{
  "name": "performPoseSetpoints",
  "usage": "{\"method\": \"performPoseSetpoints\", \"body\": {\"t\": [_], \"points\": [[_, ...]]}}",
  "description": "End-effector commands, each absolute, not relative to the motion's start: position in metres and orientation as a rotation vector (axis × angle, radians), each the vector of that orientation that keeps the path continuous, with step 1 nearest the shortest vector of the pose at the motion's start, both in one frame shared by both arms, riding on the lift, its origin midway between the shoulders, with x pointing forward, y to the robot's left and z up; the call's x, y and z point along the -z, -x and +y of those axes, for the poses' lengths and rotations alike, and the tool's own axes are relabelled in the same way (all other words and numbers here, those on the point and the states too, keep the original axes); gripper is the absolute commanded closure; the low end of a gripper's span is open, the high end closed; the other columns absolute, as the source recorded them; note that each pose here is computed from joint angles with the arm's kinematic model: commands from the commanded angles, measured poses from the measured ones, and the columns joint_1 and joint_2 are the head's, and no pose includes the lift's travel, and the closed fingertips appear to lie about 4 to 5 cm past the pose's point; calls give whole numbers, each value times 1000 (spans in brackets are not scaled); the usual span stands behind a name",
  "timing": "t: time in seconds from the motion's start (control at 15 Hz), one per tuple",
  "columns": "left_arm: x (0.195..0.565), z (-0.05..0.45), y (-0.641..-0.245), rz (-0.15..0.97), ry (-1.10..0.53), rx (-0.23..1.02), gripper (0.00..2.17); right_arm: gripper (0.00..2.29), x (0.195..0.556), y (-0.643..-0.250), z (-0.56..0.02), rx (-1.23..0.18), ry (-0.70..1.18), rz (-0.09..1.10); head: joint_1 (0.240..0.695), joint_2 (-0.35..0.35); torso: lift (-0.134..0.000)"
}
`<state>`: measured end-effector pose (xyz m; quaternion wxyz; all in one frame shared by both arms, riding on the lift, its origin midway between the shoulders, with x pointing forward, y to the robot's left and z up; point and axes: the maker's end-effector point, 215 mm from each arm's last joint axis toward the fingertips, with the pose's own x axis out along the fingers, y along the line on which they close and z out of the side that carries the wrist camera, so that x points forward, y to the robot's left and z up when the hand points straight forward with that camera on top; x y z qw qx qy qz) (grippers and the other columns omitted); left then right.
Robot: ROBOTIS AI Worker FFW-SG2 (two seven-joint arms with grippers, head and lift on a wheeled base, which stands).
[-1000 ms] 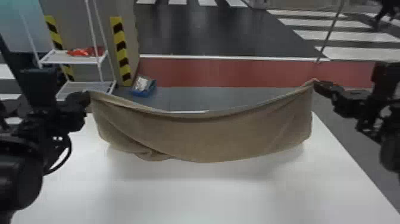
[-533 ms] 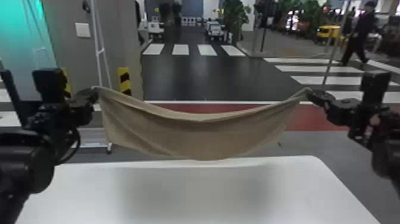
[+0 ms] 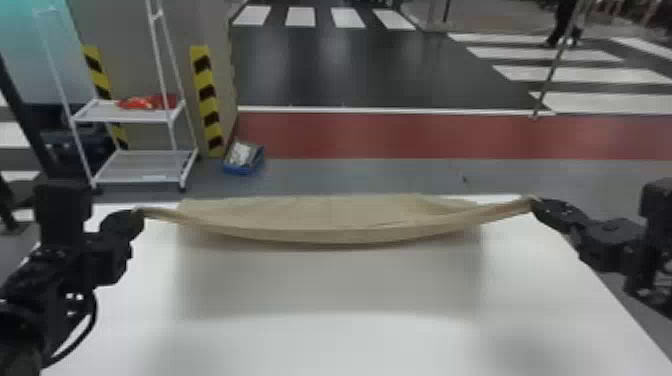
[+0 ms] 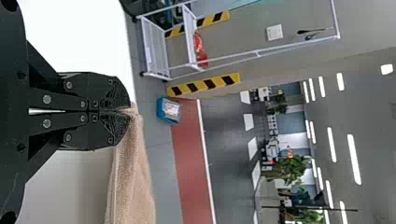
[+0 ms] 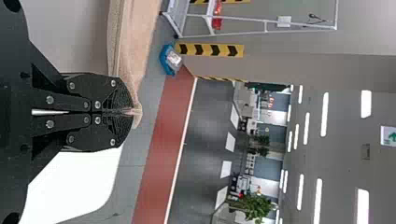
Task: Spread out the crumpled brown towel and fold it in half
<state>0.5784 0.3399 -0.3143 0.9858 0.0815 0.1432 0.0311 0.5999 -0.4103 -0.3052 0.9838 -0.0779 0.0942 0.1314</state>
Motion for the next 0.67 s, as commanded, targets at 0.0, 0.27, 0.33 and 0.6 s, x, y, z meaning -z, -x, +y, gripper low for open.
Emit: {"method": "performPoseSetpoints", "body": {"t": [0.0, 0.27, 0.33, 0.6], "points": [[334, 338, -538, 317, -192, -65, 1386, 1180, 328, -562, -419, -259, 174, 237, 626, -61, -125], [346, 334, -472, 377, -255, -84, 1386, 1180, 346, -506, -439, -254, 176, 287, 695, -93, -125], [348, 335, -457, 391, -262, -94, 1386, 1180, 351, -493, -449, -248, 167, 301, 695, -100, -125], [376, 347, -400, 512, -268, -117, 1386, 1177, 357, -451, -480, -220, 153, 329, 695, -137, -125]]}}
